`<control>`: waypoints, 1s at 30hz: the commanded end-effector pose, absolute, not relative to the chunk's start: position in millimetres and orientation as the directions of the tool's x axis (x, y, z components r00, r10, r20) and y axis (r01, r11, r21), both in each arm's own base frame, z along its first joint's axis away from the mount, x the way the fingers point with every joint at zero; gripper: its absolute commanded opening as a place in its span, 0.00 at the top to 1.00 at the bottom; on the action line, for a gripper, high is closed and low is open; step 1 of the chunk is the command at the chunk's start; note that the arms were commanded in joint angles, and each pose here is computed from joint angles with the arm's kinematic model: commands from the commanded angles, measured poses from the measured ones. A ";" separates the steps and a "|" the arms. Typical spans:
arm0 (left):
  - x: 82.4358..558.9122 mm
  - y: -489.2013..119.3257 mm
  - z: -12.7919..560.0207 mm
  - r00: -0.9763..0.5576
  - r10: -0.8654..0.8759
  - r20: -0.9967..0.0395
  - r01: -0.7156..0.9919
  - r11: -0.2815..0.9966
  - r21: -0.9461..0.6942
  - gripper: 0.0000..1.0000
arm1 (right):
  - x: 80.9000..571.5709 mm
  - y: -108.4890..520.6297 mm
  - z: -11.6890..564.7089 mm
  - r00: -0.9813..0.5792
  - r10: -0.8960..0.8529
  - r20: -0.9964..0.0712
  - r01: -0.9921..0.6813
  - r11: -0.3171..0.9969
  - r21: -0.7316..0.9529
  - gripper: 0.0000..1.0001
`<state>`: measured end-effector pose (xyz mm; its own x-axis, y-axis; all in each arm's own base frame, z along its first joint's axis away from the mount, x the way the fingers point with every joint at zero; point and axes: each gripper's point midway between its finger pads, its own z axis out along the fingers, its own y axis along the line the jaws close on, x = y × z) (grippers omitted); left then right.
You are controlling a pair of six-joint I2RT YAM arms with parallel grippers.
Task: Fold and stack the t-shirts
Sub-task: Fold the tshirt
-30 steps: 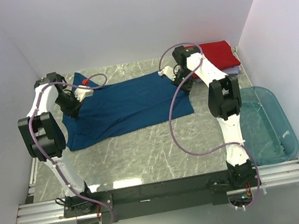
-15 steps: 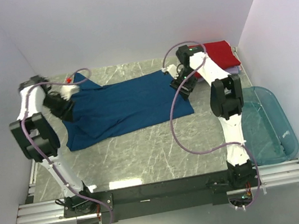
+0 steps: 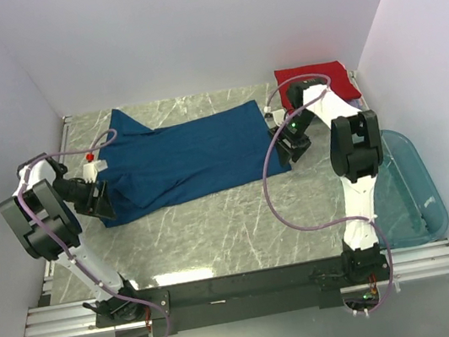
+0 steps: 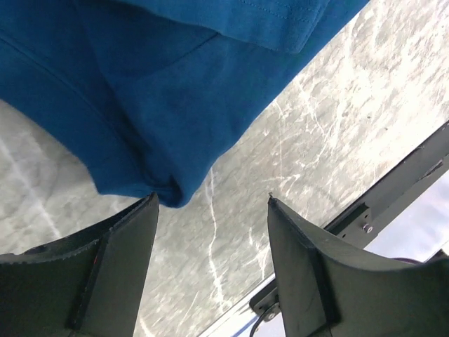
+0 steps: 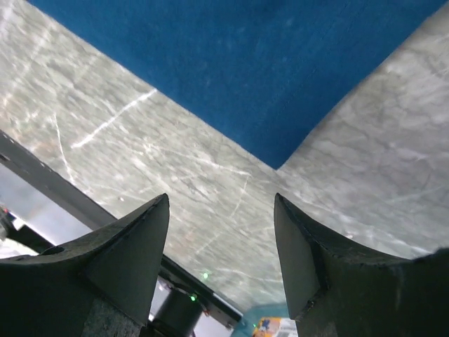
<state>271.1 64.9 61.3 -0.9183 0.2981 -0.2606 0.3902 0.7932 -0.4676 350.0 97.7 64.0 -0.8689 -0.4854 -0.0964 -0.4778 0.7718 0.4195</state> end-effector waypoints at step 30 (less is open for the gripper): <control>287.5 93.6 59.2 -0.942 0.265 -0.207 0.327 0.867 -0.377 0.99 | 375.7 76.3 28.6 -0.881 -0.469 -0.064 -0.465 0.830 0.309 1.00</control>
<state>282.8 82.8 44.6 -0.9360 0.2684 -0.2279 0.3426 0.8437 -0.4133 360.4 91.1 18.2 -0.8911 -0.4530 -0.0264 -0.4255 0.8140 0.3953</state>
